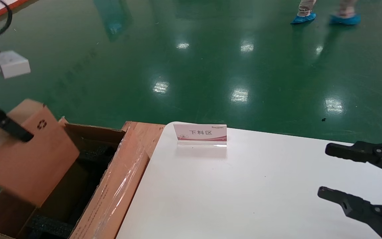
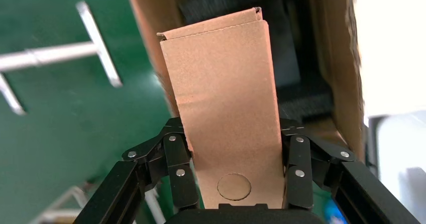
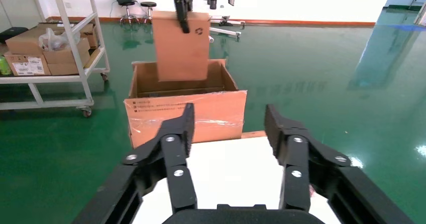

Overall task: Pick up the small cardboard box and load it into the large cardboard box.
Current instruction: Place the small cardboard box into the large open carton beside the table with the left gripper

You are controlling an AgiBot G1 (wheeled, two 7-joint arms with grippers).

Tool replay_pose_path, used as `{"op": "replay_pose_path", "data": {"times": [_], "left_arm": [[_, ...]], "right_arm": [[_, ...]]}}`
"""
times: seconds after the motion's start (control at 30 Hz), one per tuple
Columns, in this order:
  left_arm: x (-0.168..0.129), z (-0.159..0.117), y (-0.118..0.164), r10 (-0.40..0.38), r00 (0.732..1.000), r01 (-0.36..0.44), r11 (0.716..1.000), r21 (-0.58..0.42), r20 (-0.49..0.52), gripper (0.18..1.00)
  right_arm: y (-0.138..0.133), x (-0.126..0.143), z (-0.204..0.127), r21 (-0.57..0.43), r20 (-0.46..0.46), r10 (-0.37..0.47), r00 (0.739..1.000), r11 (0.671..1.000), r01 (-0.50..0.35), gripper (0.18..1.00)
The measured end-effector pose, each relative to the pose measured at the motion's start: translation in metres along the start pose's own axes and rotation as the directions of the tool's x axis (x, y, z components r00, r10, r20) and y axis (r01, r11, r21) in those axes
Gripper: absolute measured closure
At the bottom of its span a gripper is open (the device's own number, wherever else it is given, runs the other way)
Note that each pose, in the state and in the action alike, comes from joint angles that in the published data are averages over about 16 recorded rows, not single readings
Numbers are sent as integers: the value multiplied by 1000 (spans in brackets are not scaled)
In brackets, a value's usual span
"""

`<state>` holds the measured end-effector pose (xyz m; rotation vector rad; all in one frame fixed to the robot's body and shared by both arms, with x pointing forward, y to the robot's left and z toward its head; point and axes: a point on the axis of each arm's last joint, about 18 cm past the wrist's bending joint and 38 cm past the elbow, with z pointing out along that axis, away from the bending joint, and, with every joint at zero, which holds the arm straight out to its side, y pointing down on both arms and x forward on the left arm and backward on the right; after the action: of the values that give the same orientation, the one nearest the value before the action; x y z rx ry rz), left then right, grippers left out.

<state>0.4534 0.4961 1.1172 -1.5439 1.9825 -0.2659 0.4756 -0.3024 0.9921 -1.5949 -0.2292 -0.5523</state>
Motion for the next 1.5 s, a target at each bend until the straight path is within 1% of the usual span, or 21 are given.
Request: {"op": "replay_pose_path", "data": {"times": [0.13,0.2,0.33,0.53,0.73,0.93,1.13,1.5], "left_arm": [[-5,8,8,-27,999,27,1000,-12,-26,744],[-7,12,10,-36,999,36,999,-10,-38,744],[-9,20,13,-48,997,48,999,2,-61,745],[-7,38,17,-57,993,58,998,11,-99,745],[-4,60,23,-73,990,71,997,-14,-124,745],[-4,81,29,-85,989,80,996,-43,-124,746],[-6,97,32,-80,992,73,995,-67,-102,746],[-12,116,31,-52,998,49,994,-93,-29,746]], "right_arm": [[0,0,0,0,0,0,1000,1000,0,603],[0,0,0,0,0,0,1000,1000,0,565],[0,0,0,0,0,0,1000,1000,0,459],[0,0,0,0,0,0,1000,1000,0,340],[0,0,0,0,0,0,1000,1000,0,254],[0,0,0,0,0,0,1000,1000,0,204],[0,0,0,0,0,0,1000,1000,0,182],[0,0,0,0,0,0,1000,1000,0,178]]}}
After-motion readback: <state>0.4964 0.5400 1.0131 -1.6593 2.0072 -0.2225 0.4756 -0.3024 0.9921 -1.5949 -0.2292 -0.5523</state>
